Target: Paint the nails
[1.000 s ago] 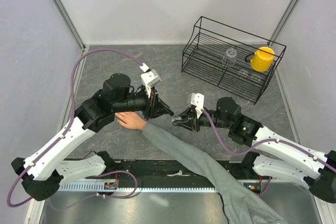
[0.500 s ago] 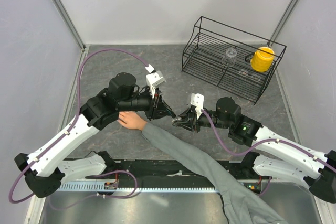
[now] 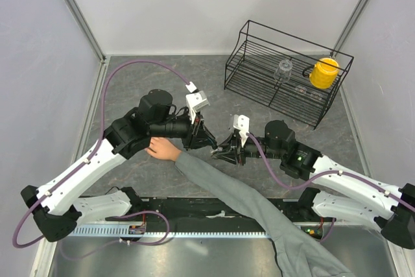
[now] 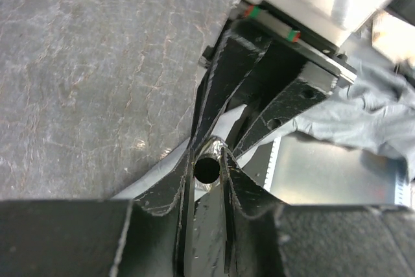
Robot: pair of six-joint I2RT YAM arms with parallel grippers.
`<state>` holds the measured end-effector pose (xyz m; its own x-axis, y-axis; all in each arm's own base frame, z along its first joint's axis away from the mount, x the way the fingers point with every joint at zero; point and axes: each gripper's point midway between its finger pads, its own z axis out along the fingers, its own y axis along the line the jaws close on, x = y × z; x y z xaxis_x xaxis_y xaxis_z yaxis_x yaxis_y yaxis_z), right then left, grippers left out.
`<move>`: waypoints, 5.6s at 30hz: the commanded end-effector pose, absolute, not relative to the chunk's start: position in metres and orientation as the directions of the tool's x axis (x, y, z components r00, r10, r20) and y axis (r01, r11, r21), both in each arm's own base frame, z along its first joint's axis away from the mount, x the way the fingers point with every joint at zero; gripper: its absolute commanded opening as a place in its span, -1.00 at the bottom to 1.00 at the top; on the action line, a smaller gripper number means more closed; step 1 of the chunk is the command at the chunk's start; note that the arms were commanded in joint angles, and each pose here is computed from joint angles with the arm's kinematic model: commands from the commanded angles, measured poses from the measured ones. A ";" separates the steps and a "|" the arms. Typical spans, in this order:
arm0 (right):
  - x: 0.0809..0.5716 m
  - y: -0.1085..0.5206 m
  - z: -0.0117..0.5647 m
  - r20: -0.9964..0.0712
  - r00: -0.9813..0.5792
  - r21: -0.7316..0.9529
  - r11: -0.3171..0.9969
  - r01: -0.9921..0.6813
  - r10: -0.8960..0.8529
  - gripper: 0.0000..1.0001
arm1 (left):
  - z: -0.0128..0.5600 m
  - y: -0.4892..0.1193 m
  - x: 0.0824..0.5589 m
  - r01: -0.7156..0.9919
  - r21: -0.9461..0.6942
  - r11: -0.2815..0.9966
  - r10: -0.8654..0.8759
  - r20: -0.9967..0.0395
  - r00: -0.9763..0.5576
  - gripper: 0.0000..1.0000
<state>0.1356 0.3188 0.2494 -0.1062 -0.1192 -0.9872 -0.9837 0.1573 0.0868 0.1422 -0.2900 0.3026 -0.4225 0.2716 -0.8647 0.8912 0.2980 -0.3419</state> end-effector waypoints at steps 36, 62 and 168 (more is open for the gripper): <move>0.111 0.301 0.431 -0.947 0.095 -0.062 0.115 -0.991 0.306 -1.00 | 0.361 -0.307 0.150 0.954 -0.210 0.214 0.112 -0.965 -0.238 -0.87; 0.168 0.297 0.484 -0.927 -0.027 0.175 0.367 -0.914 0.373 -1.00 | 0.359 -0.321 0.168 0.919 -0.286 0.270 0.086 -0.944 -0.319 -0.96; 0.209 0.323 0.401 -0.998 0.004 -0.029 0.465 -0.885 -0.055 -1.00 | 0.473 -0.228 0.223 0.761 -0.358 0.541 -0.386 -0.910 -0.153 0.54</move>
<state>0.1650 0.3300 0.4043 -0.0532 0.0292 -0.9982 -0.9623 0.2654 0.0591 0.1903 -0.2486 0.4615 -0.2190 -0.3043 -0.9270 0.8783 0.3523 -0.3232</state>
